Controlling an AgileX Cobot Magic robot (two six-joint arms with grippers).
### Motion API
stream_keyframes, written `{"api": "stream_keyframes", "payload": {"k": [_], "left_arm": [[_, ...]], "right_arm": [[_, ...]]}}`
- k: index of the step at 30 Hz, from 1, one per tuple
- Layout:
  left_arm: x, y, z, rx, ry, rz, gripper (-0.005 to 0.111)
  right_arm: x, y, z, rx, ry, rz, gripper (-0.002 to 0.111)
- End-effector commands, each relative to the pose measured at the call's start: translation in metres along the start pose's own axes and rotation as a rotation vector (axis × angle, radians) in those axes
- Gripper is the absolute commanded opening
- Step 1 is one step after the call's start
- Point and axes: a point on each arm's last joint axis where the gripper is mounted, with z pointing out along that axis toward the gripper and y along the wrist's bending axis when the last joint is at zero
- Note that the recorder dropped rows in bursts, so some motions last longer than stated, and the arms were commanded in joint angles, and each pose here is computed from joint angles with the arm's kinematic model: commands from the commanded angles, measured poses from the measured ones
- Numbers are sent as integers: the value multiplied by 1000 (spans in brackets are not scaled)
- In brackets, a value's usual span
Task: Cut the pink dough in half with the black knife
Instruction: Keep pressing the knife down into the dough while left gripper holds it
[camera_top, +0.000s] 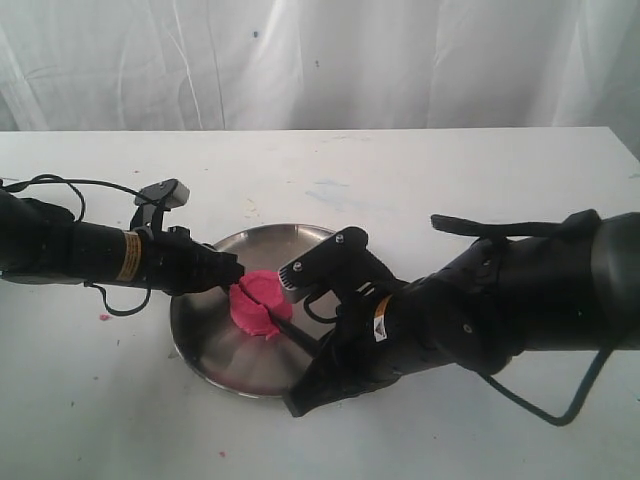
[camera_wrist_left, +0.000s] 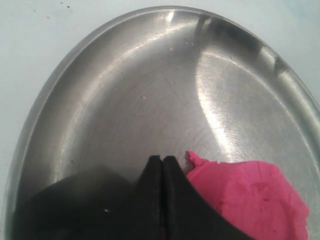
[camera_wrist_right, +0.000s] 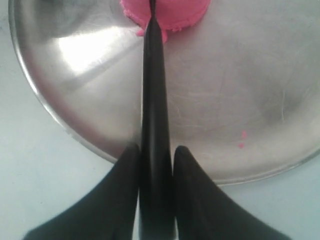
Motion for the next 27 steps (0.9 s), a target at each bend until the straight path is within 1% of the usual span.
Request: {"api": "stream_keyframes", "payload": {"k": [1,12,23,27], "left_arm": [[9,4,2,-37,51,32,0],[9,4,2,-39,52,32,0],[9,4,2,-41,52,32,0],[9,4,2,-41,52,32,0]], "right_arm": [[-1,0,8,-1,-7,19,0],[4,0,17,2,25,20,0],[-7,1,-2,-4,-42,19,0],[-6,1,-1,-3,-37,19,0]]}}
